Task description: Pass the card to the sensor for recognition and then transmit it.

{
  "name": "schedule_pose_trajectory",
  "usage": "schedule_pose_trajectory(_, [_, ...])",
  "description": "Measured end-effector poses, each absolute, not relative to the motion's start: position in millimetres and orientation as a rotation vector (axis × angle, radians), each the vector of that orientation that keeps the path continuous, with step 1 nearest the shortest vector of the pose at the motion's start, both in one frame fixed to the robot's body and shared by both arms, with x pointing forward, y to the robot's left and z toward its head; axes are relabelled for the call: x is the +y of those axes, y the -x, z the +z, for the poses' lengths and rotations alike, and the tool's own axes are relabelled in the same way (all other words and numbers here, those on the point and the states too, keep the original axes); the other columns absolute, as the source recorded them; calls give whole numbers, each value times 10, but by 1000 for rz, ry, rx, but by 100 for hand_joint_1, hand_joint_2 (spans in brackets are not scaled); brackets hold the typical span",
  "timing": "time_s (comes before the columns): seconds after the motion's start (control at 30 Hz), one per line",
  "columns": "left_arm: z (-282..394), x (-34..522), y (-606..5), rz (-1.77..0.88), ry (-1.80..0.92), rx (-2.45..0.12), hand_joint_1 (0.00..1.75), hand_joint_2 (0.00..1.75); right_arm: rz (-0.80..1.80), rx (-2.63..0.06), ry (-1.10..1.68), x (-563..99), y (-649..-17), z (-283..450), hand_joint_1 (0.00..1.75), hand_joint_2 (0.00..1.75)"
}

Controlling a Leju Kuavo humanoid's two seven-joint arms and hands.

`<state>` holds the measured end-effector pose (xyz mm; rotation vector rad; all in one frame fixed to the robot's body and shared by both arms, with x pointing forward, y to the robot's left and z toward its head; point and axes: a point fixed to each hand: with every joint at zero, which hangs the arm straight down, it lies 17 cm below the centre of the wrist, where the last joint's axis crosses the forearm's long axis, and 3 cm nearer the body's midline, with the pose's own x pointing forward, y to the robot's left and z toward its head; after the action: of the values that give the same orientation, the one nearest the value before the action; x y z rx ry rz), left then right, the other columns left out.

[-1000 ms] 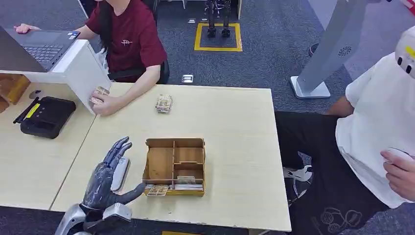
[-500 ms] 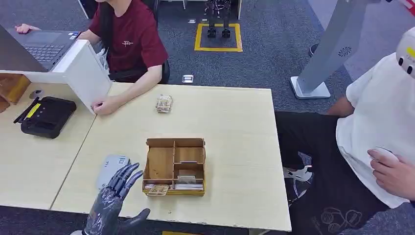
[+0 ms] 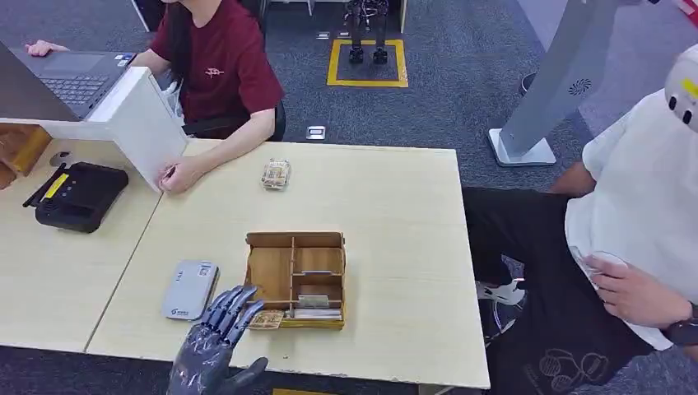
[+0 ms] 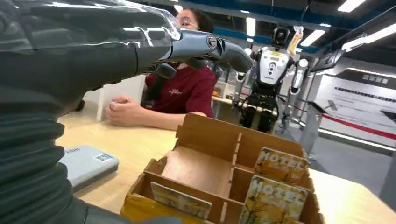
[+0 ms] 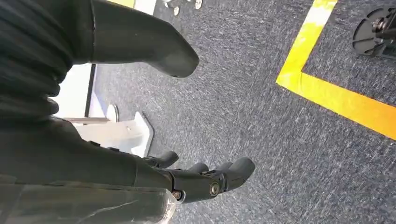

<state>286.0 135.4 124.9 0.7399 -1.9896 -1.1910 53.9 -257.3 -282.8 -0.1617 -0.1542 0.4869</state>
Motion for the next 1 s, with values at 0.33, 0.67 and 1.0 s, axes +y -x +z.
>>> schedule_pose_trajectory(0.33, [977, 1380, -2997, -1239, -877, -1902, 0, 175, 503, -155, 163, -2561, -554, -2826, 0, 175])
schedule_pose_trajectory(0.67, [761, 1426, -3087, -1254, -907, -1830, 0, 175, 501, -152, 165, -2569, -552, -2826, 0, 175])
schedule_pose_trajectory(1.0, [614, 1449, -3144, -1232, -898, -1770, 0, 175, 506, -150, 168, -2577, -549, -2827, 0, 175])
